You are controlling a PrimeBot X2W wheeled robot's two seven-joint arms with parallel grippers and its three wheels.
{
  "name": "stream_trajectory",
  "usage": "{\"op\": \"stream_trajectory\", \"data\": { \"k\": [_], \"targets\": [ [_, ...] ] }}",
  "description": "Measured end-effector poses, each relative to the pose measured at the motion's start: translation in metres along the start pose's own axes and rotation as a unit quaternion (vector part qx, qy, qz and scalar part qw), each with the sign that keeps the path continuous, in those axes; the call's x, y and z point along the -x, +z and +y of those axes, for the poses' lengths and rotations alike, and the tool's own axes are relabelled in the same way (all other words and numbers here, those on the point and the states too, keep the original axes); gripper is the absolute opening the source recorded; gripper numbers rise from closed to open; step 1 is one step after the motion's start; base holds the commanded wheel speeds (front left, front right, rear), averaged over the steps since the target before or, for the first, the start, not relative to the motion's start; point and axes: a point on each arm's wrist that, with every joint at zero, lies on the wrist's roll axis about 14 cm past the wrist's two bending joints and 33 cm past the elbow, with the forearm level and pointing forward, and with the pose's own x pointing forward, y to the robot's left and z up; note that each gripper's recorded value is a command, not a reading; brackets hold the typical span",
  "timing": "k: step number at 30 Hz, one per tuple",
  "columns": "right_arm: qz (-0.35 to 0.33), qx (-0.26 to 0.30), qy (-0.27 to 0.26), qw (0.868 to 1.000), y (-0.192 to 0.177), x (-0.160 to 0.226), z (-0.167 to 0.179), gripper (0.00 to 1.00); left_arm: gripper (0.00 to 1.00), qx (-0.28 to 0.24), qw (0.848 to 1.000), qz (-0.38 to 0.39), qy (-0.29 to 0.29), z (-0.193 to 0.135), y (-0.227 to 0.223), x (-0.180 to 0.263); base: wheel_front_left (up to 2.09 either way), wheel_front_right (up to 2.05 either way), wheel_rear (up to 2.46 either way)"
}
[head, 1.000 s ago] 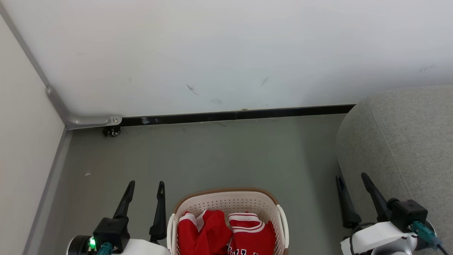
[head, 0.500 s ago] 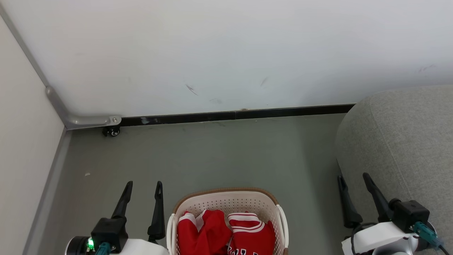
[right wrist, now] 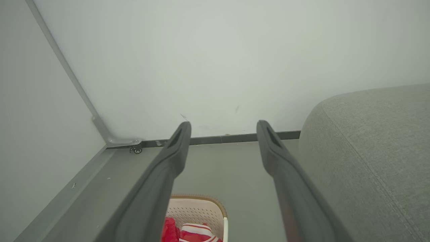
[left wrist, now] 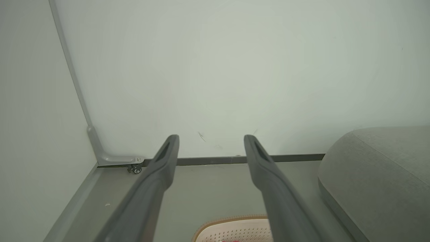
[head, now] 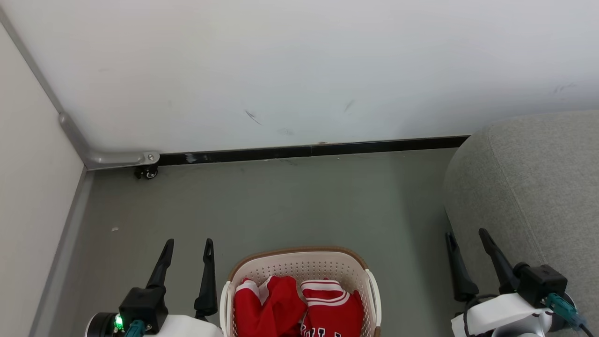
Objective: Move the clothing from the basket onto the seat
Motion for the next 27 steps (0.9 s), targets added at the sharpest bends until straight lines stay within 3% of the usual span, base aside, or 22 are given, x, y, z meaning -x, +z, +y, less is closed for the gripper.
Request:
{"op": "stream_trajectory", "data": {
  "k": [17,27],
  "targets": [
    [0.002,-0.005,-0.010,1.000,-0.003,-0.003,-0.006,1.00,1.00,-0.010,0.999,0.029,-0.014,-0.004,-0.019,-0.002,0.00,0.00,0.00],
    [0.005,-0.002,-0.032,0.999,-0.007,-0.005,-0.022,1.00,1.00,-0.015,0.996,0.069,-0.056,-0.021,-0.045,-0.009,0.00,0.00,0.00]
  ]
}}
